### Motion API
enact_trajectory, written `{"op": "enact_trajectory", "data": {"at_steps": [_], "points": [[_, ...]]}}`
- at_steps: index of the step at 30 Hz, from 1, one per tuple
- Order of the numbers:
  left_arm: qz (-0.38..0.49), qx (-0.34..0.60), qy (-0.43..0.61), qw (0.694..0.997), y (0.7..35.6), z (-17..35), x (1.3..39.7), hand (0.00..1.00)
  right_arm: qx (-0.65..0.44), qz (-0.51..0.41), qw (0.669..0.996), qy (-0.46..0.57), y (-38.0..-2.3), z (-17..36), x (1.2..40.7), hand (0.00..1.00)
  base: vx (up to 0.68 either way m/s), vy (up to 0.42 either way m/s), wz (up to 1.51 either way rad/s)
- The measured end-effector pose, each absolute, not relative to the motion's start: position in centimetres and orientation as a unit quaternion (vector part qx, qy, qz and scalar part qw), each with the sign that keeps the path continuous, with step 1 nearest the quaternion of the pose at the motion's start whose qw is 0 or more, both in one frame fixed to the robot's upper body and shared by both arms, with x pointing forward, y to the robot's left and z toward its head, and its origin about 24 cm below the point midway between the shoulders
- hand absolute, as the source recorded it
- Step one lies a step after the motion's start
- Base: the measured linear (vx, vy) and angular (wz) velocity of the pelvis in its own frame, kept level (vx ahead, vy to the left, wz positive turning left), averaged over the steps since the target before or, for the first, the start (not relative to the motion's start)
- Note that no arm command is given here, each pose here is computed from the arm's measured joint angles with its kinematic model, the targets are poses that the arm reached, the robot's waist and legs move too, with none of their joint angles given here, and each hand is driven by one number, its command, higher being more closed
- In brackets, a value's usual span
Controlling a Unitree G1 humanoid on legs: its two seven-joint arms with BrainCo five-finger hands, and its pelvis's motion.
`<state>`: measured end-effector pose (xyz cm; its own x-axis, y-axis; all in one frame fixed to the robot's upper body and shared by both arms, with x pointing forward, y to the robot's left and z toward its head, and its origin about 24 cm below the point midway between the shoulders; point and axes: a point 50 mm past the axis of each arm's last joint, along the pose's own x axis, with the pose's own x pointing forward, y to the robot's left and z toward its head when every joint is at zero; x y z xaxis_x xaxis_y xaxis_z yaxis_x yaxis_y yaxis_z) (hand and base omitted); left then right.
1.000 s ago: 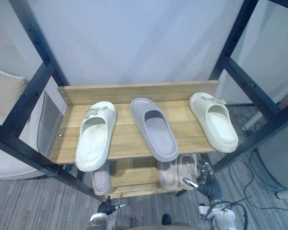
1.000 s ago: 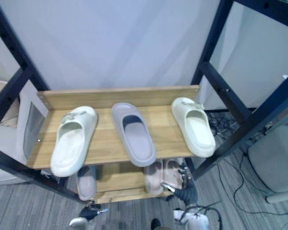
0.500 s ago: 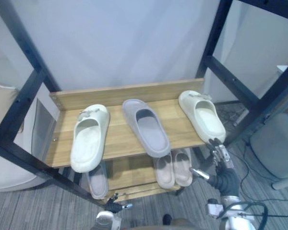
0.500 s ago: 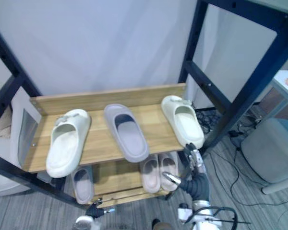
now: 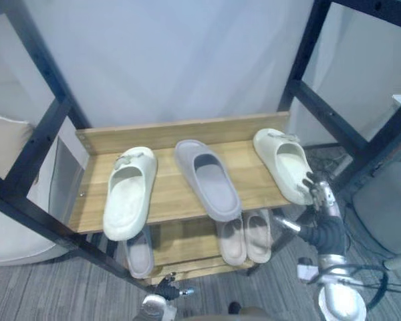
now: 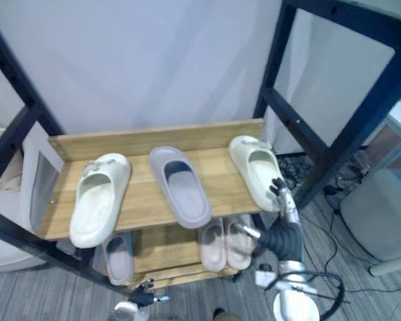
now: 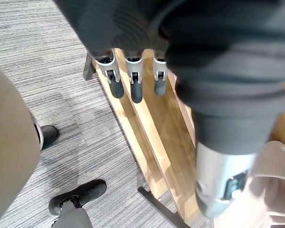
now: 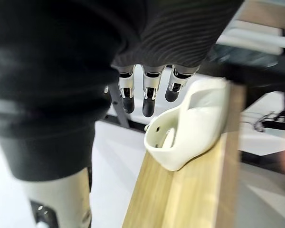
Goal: Organize the slippers on the shoe rack
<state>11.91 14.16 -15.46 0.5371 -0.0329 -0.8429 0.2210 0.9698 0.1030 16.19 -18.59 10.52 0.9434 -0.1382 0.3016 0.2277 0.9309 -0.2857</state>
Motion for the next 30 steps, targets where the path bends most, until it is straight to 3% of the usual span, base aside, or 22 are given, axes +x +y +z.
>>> {"op": "enact_trajectory", "data": {"at_steps": [14, 30], "points": [[-0.08, 0.092, 0.472, 0.873, 14.1, -15.3, 12.2, 0.0, -0.165, -0.065, 0.964, -0.2, -18.0, 12.1, 20.2, 0.0, 0.01, -0.008, 0.11], [-0.068, 0.074, 0.461, 0.882, 14.4, -15.0, 12.8, 0.0, -0.155, 0.015, 0.968, -0.196, -16.1, 11.9, 23.7, 0.0, 0.0, -0.007, 0.03]]}}
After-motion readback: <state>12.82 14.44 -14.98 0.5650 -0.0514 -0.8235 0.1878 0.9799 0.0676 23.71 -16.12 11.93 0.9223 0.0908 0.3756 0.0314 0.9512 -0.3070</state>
